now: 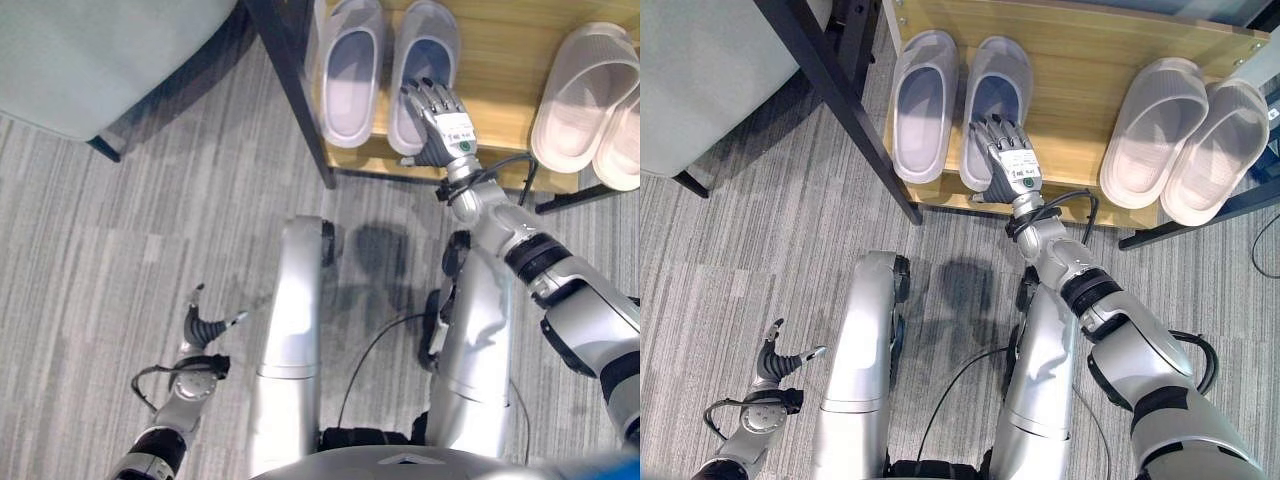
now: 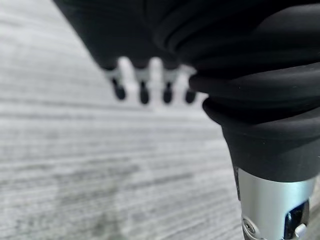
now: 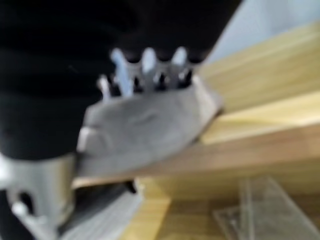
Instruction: Arrange the slippers neatly on the shoe rack.
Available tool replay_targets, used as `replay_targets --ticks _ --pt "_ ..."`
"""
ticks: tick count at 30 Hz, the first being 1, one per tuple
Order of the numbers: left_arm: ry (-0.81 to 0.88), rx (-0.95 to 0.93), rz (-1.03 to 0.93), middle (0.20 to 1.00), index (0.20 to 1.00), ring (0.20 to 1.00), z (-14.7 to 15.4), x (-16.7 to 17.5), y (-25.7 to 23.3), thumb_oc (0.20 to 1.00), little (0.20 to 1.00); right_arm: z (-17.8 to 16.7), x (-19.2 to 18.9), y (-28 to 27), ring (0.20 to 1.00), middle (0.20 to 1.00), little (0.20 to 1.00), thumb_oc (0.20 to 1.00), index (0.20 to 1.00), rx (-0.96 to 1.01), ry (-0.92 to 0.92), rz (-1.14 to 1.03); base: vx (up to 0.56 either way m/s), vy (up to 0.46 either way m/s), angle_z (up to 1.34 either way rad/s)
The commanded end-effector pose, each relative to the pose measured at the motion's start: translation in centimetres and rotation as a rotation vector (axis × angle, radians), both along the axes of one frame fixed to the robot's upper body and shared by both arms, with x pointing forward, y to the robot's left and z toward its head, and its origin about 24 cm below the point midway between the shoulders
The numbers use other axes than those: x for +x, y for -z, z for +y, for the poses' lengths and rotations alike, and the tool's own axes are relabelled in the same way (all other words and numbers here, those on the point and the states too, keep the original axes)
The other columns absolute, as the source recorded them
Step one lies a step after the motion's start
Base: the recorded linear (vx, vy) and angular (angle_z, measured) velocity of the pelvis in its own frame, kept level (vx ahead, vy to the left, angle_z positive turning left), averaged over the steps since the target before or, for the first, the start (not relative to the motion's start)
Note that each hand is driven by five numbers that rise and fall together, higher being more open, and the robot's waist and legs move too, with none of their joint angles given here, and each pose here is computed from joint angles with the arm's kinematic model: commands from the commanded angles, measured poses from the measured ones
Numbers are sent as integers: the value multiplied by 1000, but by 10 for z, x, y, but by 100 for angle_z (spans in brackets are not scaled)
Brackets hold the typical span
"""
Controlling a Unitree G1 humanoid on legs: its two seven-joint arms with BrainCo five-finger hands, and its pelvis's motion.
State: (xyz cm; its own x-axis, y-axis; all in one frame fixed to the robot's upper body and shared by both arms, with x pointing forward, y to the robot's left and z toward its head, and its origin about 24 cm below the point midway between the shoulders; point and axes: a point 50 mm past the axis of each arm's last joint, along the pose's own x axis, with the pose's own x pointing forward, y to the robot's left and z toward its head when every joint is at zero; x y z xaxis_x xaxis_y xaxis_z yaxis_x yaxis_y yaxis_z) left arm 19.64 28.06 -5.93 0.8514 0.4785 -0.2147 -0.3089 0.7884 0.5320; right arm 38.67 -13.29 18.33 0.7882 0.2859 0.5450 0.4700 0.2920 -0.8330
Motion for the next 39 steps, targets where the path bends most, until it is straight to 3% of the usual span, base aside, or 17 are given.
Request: replay_targets --ticks 1,19,39 --pt "80 36 3 1000 1000 1000 -2 -7 -1 1000 1000 12 0 -25 1000 1000 1000 1000 1000 22 -53 -70 0 0 0" --pt "114 62 26 1000 1000 1000 -6 -5 2 1000 1000 27 -1 -36 1000 1000 1000 1000 1000 50 -116 -78 0 0 0" --pt "98 63 62 1000 1000 1000 -8 -4 8 1000 1000 74 -7 -33 1000 1000 1000 1000 1000 94 -264 -20 -2 -1 0"
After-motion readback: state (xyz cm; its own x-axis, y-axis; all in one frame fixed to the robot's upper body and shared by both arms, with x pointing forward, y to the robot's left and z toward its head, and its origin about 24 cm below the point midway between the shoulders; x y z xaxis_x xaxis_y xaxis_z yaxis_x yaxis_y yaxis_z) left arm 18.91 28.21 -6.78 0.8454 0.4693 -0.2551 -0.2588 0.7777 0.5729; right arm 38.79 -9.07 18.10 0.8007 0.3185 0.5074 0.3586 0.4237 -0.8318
